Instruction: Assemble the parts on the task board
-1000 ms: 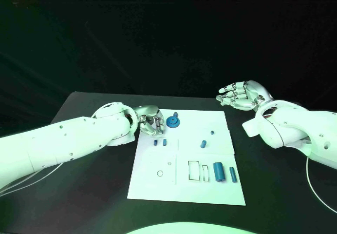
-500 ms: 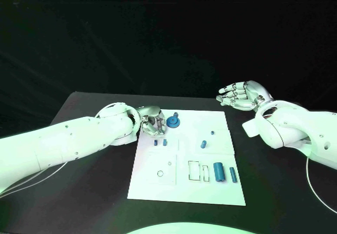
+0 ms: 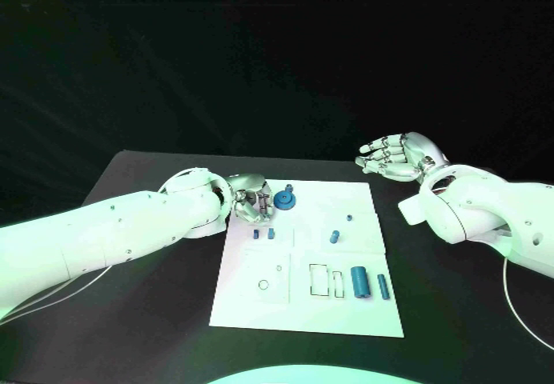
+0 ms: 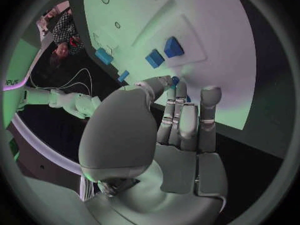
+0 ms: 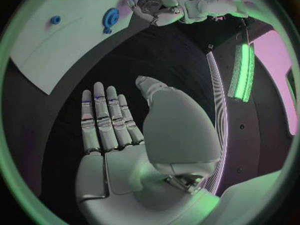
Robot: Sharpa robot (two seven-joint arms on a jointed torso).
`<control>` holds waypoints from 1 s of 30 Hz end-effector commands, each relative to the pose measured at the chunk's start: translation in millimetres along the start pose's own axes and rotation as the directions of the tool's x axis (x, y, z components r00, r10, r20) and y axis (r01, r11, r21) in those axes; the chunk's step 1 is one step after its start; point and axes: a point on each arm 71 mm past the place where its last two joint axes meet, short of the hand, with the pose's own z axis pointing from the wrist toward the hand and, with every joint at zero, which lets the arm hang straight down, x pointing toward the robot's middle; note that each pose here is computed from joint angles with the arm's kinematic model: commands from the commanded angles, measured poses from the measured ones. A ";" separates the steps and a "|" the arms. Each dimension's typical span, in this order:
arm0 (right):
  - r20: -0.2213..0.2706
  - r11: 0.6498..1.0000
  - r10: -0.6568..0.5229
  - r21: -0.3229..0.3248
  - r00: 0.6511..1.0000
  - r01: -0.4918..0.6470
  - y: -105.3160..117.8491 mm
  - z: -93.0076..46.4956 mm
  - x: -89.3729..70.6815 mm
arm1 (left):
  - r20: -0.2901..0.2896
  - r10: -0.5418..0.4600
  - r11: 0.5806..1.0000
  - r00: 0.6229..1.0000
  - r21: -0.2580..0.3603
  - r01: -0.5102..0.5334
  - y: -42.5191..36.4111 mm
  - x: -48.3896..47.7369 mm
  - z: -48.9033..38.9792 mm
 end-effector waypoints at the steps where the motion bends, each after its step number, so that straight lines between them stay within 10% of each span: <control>1: -0.010 1.000 -0.003 -0.012 1.000 0.002 1.0 -0.1 1.2 | -0.032 0.023 1.000 0.999 -0.020 -0.024 0.6 5.3 0.7; 30: -0.011 1.000 -0.002 -0.012 1.000 0.002 0.5 -0.4 0.8 | -0.055 -0.034 0.999 0.998 -0.031 0.032 0.3 8.0 1.1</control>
